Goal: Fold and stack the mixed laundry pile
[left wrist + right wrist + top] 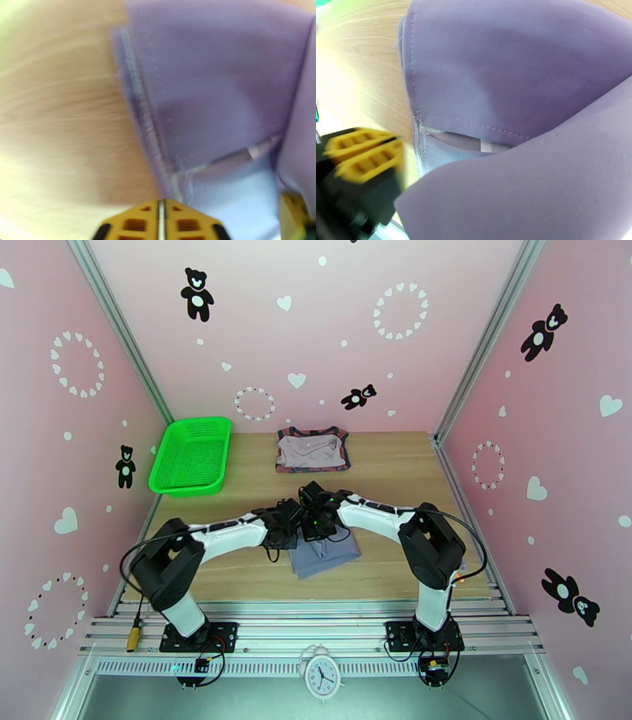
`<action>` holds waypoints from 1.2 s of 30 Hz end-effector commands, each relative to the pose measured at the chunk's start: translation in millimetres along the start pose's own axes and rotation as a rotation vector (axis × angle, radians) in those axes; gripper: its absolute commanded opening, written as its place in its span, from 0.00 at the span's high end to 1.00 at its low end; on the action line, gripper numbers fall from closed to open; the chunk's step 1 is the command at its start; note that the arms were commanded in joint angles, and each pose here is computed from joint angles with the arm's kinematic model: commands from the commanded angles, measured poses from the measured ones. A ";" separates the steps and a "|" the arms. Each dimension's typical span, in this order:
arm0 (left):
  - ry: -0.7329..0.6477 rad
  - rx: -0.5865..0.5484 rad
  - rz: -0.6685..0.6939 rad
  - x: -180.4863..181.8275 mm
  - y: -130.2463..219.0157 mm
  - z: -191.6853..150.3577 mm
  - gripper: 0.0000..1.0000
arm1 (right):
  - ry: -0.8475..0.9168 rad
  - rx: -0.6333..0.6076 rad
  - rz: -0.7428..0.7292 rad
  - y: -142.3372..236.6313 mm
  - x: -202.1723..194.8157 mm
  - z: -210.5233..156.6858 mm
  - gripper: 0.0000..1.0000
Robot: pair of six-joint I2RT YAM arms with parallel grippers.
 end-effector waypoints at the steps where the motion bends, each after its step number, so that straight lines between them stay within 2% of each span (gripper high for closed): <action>1: -0.032 -0.079 0.072 11.5 41.9 9.2 0.59 | 0.009 -0.003 0.029 10.8 12.0 -0.7 0.72; 3: -0.032 -0.112 0.090 17.5 60.2 11.7 0.53 | 0.019 -0.004 0.034 14.2 14.9 -2.2 0.64; 8: -0.013 -0.176 0.110 31.5 97.8 8.0 0.50 | 0.047 -0.005 0.076 23.9 27.5 -9.2 0.55; 13: 0.023 -0.243 0.081 43.6 126.0 -3.4 0.27 | 0.072 -0.053 0.094 49.7 31.3 -13.4 0.53; 16: 0.030 -0.245 0.047 42.5 127.1 -6.6 0.22 | 0.098 -0.108 0.036 76.0 18.7 -10.0 0.53; 19: 0.025 -0.207 0.006 33.0 113.7 -4.8 0.22 | 0.076 -0.154 -0.036 100.5 -16.6 1.9 0.49; 23: 0.052 -0.165 -0.058 15.1 84.7 0.8 0.23 | 0.011 -0.145 -0.009 110.8 -63.8 27.9 0.45; 25: 0.077 -0.143 -0.096 3.9 70.6 1.6 0.28 | 0.013 -0.129 0.011 104.6 -77.3 45.6 0.44; 26: 0.087 -0.130 -0.115 -2.6 63.9 0.4 0.34 | 0.019 -0.116 0.021 98.5 -81.4 56.3 0.44; 29: 0.088 -0.095 -0.127 -22.0 56.0 -9.3 0.62 | 0.063 -0.098 0.047 80.8 -83.2 89.0 0.43; 30: 0.067 -0.081 -0.125 -30.6 56.8 -15.4 0.77 | 0.083 -0.098 0.049 74.6 -81.7 100.9 0.43; 32: 0.028 -0.055 -0.127 -48.2 60.1 -26.4 0.96 | 0.115 -0.095 0.056 61.6 -78.6 121.6 0.45; 33: 0.010 -0.042 -0.124 -57.8 62.5 -32.4 1.00 | 0.130 -0.089 0.064 55.7 -76.0 130.9 0.47; 36: -0.046 0.017 -0.139 -87.0 61.9 -51.3 1.00 | 0.145 -0.074 0.095 36.0 -70.1 153.8 0.51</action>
Point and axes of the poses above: each hand's point on the last joint's axis, 136 mm out from that joint toward the fingers, its own y axis back along the fingers, its own x axis along the line the jaws close on, z = x × y, the point moved 8 cm from there along y, back along the fingers, and after that the axes turned 15 degrees about -y, right-handed, at the moved point
